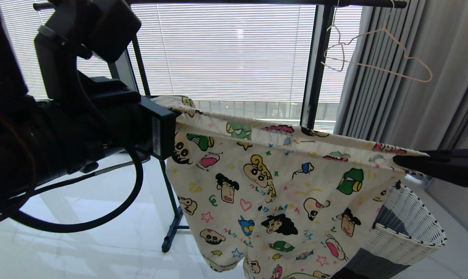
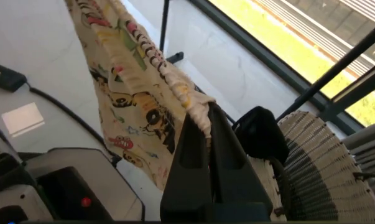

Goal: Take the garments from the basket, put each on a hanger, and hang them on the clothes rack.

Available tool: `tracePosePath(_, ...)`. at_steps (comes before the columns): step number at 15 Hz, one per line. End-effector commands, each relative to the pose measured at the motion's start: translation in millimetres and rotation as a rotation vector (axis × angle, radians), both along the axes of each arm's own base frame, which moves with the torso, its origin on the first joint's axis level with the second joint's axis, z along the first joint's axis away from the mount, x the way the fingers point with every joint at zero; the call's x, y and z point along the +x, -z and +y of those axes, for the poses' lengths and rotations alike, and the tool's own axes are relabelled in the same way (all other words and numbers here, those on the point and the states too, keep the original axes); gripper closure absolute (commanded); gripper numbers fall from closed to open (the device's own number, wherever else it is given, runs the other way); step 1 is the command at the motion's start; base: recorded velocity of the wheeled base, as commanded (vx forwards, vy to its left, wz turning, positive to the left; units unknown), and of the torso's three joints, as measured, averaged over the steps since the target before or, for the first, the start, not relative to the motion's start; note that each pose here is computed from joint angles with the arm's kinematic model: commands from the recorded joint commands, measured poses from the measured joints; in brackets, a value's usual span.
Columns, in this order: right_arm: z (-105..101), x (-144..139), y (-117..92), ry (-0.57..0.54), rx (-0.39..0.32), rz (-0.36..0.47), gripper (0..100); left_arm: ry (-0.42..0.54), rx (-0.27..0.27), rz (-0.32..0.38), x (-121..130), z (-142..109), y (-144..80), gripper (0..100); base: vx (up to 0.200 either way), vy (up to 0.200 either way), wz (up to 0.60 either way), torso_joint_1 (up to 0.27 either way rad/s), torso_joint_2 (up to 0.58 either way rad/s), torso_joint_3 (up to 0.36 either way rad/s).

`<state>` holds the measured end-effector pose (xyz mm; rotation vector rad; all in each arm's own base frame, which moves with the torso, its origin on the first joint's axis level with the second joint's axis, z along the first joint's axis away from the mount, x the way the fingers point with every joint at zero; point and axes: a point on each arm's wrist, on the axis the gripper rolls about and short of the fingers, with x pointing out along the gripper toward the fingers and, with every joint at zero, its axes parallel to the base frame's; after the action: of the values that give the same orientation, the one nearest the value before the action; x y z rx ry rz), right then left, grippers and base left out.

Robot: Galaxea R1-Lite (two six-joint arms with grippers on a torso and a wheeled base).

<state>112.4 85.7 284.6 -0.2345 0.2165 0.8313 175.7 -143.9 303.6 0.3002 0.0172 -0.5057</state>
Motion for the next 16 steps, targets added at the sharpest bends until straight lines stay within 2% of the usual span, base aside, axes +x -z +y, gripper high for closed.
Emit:
tracePosePath(1,-17,-40,3,-0.095,0.009,-0.016,100,0.015,-0.006,-0.007,18,-21,-3,100,0.000,0.000,0.00,0.000,0.00,0.000)
tracePosePath(3,-17,-43,7,-0.117,-0.004,-0.011,100,0.021,-0.011,-0.016,21,-26,-7,100,0.000,0.000,0.00,0.000,0.00,0.000)
tracePosePath(6,-12,-36,7,-0.101,-0.014,-0.013,100,0.049,0.027,0.029,9,-24,-1,100,0.000,0.000,0.00,0.000,0.00,0.000)
tracePosePath(8,-2,-19,4,-0.061,0.008,-0.045,100,0.100,0.086,0.095,-14,-19,4,100,0.000,0.000,0.00,0.000,0.00,0.000)
tracePosePath(10,12,5,-7,-0.035,0.043,-0.092,100,0.180,0.192,0.196,-49,-3,14,100,0.000,0.000,0.00,0.000,0.00,0.000)
tracePosePath(12,24,21,-20,-0.028,0.058,-0.111,100,0.297,0.241,0.259,-73,10,17,100,0.000,0.000,0.00,0.000,0.00,0.000)
tracePosePath(16,30,30,-25,-0.028,0.058,-0.114,100,0.315,0.248,0.274,-74,11,18,100,0.000,0.000,0.00,0.000,0.00,0.000)
